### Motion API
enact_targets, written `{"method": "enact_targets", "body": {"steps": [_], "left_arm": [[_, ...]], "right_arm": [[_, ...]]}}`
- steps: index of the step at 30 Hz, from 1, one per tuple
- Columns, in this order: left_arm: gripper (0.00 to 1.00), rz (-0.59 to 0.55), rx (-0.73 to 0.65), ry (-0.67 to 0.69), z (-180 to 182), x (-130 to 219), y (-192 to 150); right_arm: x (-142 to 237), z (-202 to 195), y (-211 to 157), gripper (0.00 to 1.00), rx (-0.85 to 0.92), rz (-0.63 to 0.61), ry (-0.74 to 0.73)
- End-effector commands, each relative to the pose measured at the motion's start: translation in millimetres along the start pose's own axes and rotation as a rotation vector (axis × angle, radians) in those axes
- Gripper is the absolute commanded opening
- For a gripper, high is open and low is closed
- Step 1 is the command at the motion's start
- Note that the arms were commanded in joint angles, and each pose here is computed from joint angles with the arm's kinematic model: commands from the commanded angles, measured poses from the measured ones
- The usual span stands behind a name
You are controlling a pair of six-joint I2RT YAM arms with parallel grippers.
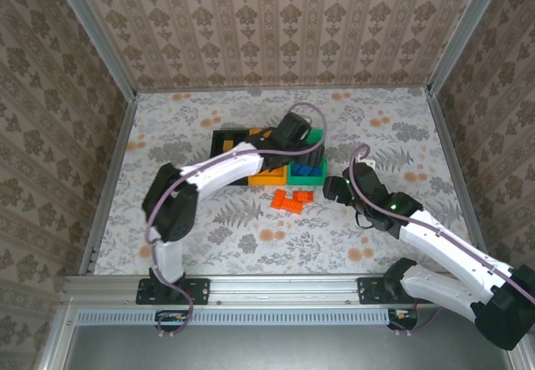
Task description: Sort the legos into containers by color
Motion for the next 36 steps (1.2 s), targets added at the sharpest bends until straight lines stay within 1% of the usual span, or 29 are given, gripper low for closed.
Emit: {"method": "enact_targets", "body": {"steps": [1,4,10,14,16,22,28,32,36], "left_arm": [[1.00,-0.093,0.056,-0.101,-3,50,8],[1.00,-0.112,0.080,-0.108,15,80,-18],[1.00,-0.158,0.088,-0.042,58,133,-82],[1.00,-0.173,0.128,0.001,86,152,-113],[1.00,-0.173,0.155,0.011,99,158,-125],[1.00,-0.177,0.203,0.028,121,166,-144],[1.00,-0.180,0.209,0.042,126,166,-147],[1.00,-0.185,0.203,0.046,126,166,-146],[1.00,-0.186,0.207,0.052,129,166,-148]], "right_arm": [[-11,14,-2,0.86,0.016,0.029,0.067],[-23,26,-9,0.87,0.026,0.057,0.076],[-49,59,-13,0.89,0.064,0.066,0.057],[-66,71,-12,0.91,0.051,0.071,0.009],[-81,70,-20,0.92,0.056,0.108,-0.050],[-100,66,-30,0.92,0.079,0.166,-0.142],[-112,51,-48,0.89,0.064,0.232,-0.219],[-108,34,-58,0.87,0.041,0.258,-0.276],[-94,7,-69,0.86,-0.008,0.258,-0.322]]}}
Point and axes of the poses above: each hand's point on the last joint's axis, 136 mm out from that joint toward the fingers, its own x axis back along the fingers, its own z axis along the line the jaws close on, y = z × x, the point moved 5 cm from there along x, back along the fingers, and after that the axes turned 14 degrees about x, right-handed, at the moved point
